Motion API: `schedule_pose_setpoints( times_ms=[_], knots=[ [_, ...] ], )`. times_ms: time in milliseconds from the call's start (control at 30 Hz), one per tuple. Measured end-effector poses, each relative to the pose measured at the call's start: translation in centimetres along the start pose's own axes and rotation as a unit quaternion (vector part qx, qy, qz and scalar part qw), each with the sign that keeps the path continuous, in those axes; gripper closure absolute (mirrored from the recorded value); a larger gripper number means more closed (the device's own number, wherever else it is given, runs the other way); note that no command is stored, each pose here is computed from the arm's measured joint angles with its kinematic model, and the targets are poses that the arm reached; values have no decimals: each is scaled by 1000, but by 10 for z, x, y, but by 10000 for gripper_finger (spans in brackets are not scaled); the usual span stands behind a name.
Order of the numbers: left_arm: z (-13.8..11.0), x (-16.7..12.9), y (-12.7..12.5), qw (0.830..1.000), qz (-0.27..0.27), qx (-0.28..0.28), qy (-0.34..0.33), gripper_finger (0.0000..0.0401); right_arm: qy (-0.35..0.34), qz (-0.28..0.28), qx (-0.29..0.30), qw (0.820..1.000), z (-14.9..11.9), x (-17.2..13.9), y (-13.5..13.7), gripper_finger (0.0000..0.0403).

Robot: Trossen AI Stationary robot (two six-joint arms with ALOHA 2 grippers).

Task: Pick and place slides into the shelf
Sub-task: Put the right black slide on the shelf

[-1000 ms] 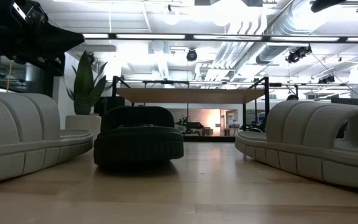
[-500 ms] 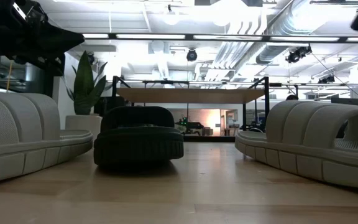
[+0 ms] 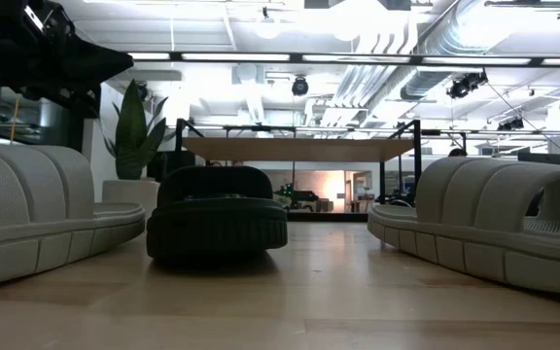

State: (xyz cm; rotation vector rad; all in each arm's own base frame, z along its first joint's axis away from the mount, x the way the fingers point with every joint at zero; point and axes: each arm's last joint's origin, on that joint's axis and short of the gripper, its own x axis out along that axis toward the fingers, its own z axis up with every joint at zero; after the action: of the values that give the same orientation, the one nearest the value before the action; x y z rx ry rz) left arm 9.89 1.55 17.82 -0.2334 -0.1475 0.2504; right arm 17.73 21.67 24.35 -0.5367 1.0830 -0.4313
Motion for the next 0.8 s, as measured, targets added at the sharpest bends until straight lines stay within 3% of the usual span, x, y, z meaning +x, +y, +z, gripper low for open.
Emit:
schedule_pose_setpoints(
  times_ms=[233,533,667,800],
  knots=[
    [0,0,0,1000,-2,0,0,400,-19,35,21,999,5,0,8,402],
    [0,0,0,1000,-2,0,0,400,26,64,81,994,3,0,11,402],
    [0,0,0,1000,-2,0,0,400,63,73,71,993,1,4,20,393],
    [0,0,0,1000,-2,0,0,400,78,57,39,995,-1,14,35,352]
  ],
)
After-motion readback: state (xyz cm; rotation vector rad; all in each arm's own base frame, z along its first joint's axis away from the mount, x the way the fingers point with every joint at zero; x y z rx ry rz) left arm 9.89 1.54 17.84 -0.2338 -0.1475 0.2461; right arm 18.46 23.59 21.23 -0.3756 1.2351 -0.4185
